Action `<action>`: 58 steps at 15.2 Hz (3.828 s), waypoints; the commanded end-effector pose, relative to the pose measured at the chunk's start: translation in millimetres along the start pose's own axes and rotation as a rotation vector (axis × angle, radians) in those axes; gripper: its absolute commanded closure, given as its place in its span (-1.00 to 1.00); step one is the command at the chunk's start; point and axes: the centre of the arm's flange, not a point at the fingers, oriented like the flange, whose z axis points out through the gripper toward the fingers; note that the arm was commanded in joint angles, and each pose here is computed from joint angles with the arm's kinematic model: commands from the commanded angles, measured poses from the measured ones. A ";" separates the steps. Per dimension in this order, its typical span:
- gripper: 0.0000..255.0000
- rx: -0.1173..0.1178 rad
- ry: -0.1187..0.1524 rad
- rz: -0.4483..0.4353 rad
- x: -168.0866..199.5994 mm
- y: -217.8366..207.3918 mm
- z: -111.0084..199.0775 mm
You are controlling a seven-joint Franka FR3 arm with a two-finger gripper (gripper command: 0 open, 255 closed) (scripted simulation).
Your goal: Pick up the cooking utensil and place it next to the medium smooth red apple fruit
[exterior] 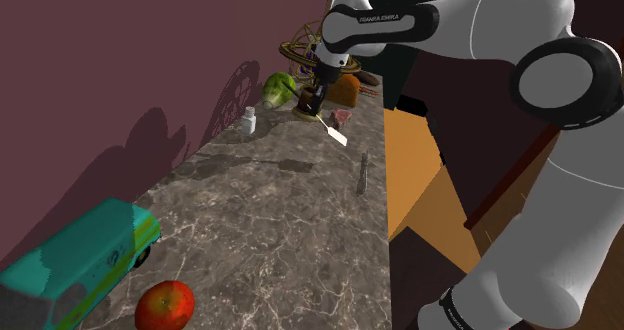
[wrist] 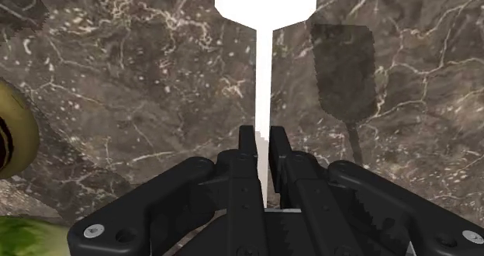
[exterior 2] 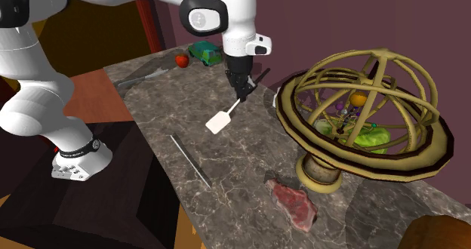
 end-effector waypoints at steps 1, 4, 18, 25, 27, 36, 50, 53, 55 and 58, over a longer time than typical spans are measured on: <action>1.00 0.000 0.000 0.000 0.5 0.6 -6.1; 1.00 0.000 0.000 0.000 0.8 -39.0 -6.1; 1.00 0.000 0.000 0.000 2.0 -223.8 -6.0; 1.00 0.000 0.000 0.000 2.6 -316.2 -6.0; 1.00 0.000 0.000 0.000 2.8 -342.6 -6.0; 1.00 0.000 0.000 0.000 3.6 -461.4 -6.0; 1.00 0.000 0.000 0.000 4.9 -646.2 -6.0; 1.00 0.000 0.000 0.000 5.1 -685.8 -6.0; 1.00 0.000 0.000 0.000 5.3 -712.2 -6.0; 1.00 0.000 0.000 0.000 5.6 -751.8 -5.9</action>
